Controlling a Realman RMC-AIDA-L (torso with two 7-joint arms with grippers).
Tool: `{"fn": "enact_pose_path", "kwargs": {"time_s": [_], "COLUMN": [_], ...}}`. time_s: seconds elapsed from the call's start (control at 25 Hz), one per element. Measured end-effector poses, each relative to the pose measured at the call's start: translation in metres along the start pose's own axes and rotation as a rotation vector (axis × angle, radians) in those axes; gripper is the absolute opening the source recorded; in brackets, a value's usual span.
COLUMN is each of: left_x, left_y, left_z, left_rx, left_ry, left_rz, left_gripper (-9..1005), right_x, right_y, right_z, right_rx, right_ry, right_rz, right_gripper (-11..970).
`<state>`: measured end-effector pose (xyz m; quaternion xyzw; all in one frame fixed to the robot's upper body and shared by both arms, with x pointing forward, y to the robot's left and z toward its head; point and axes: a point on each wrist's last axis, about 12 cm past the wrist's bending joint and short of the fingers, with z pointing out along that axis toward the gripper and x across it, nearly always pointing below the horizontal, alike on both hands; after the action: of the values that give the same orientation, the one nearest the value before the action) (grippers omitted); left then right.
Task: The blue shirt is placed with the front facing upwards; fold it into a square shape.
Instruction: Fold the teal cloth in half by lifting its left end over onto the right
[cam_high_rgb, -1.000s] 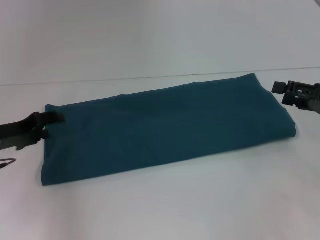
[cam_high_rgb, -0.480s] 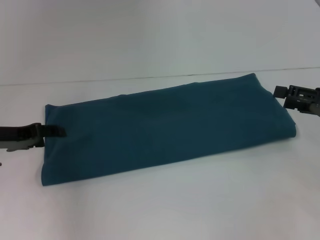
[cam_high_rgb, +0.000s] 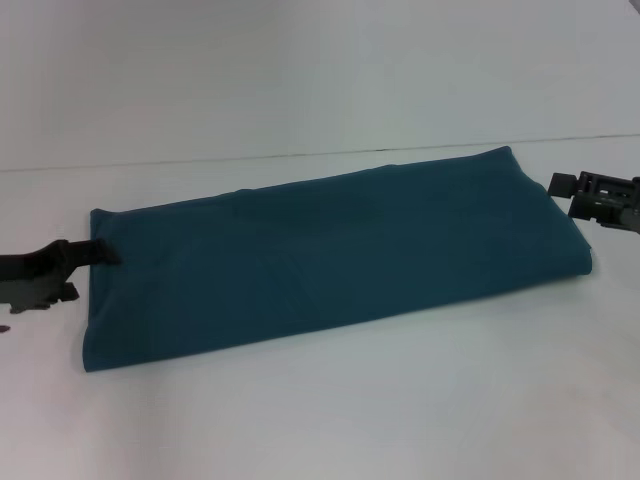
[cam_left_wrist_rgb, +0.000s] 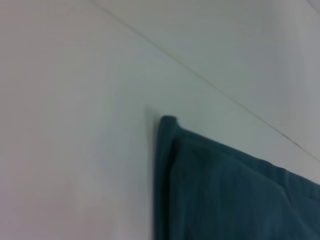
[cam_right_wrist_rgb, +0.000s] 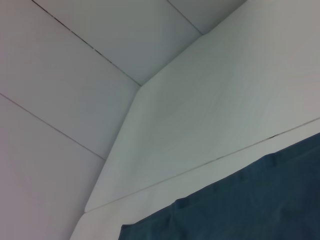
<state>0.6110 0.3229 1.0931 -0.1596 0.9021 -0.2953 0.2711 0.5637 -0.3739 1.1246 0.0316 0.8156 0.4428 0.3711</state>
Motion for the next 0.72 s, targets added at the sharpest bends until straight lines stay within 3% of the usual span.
{"fn": "enact_pose_path", "kwargs": {"time_s": [0.12, 0.32, 0.72], "left_x": [0.005, 0.005, 0.004], "left_y": [-0.002, -0.01, -0.008], "left_z": [0.005, 0.011, 0.013], "left_rx": [-0.002, 0.003, -0.051], "left_ry": [-0.009, -0.033, -0.034], "left_rz": [0.0, 0.142, 0.197], "left_gripper": [879, 873, 872], "right_x": [0.0, -0.001, -0.002], "right_y": [0.0, 0.0, -0.001], "right_z": [0.0, -0.001, -0.002], "right_rx": [0.0, 0.003, 0.005], "right_ry": [0.0, -0.003, -0.008], "right_rz": [0.0, -0.002, -0.001], "right_gripper": [866, 865, 865]}}
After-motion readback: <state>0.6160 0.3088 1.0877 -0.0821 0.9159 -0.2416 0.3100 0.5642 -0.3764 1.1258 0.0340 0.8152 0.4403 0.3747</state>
